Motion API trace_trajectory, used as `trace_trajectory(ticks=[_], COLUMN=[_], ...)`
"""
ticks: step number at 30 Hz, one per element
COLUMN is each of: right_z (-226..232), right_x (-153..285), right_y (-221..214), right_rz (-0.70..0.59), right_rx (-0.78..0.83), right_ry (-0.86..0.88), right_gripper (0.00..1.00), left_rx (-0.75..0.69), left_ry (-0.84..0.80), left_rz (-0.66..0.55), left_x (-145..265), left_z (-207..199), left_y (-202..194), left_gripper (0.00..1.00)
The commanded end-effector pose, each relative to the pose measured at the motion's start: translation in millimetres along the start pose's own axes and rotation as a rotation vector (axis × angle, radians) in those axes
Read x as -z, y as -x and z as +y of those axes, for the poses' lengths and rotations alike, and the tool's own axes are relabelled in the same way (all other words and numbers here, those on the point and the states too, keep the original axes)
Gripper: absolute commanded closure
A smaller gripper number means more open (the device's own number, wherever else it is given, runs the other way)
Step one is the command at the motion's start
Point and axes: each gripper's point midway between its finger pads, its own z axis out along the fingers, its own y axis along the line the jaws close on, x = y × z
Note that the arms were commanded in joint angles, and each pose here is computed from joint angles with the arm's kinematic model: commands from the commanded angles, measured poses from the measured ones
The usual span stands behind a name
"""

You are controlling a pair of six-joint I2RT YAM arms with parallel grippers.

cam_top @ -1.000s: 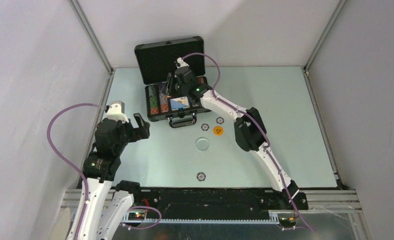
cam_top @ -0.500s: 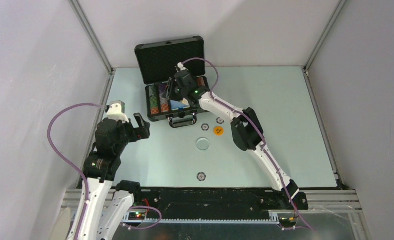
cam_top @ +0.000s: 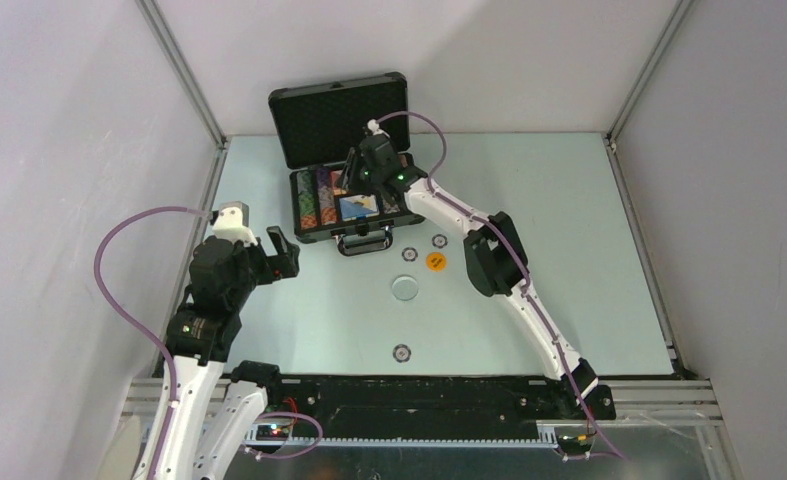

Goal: Pack up texas hold em set

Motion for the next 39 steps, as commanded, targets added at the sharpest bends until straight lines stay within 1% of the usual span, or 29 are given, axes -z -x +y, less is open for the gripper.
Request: trace_trajectory(ticks=[1,8,15,21,29,39], right_z=[19.5,10.4,-5.4,-23.5,-33.6,-45.0], right_x=[5.9,3.3,-1.4,-8.2,-10.5,-18.1], right_y=[3.9,0.8,12.5,13.5,22.2,34.8], right_rz=[-0.012,0.001,-0.035,-0.043,-0.083,-0.118], right_rx=[0.013,0.008,0.007,0.008,0.036,0.021], right_ry=[0.051,0.034,-0.004,-0.043,-0.082,-0.085], right_gripper=[0.62,0.61,0.61,0.6,0.6,0.59], left_rx=[-0.023,-0.023,-0.023,-0.024,-0.023,-0.024], left_ry=[-0.025,-0.028,-0.028,-0.03,-0.03,-0.029], left_rz=[-0.02,-0.021,-0.021,-0.02,-0.018,-0.016], left_x=[0.7,0.8,0.7,0.7,0.3,0.0], left_z=[-4.0,-4.6,-4.7,-5.0,-5.0,-4.8], left_y=[6.7,6.9,6.9,6.6,6.0,5.8], left_gripper=[0.01,0.02,0.02,0.02,0.02,0.02])
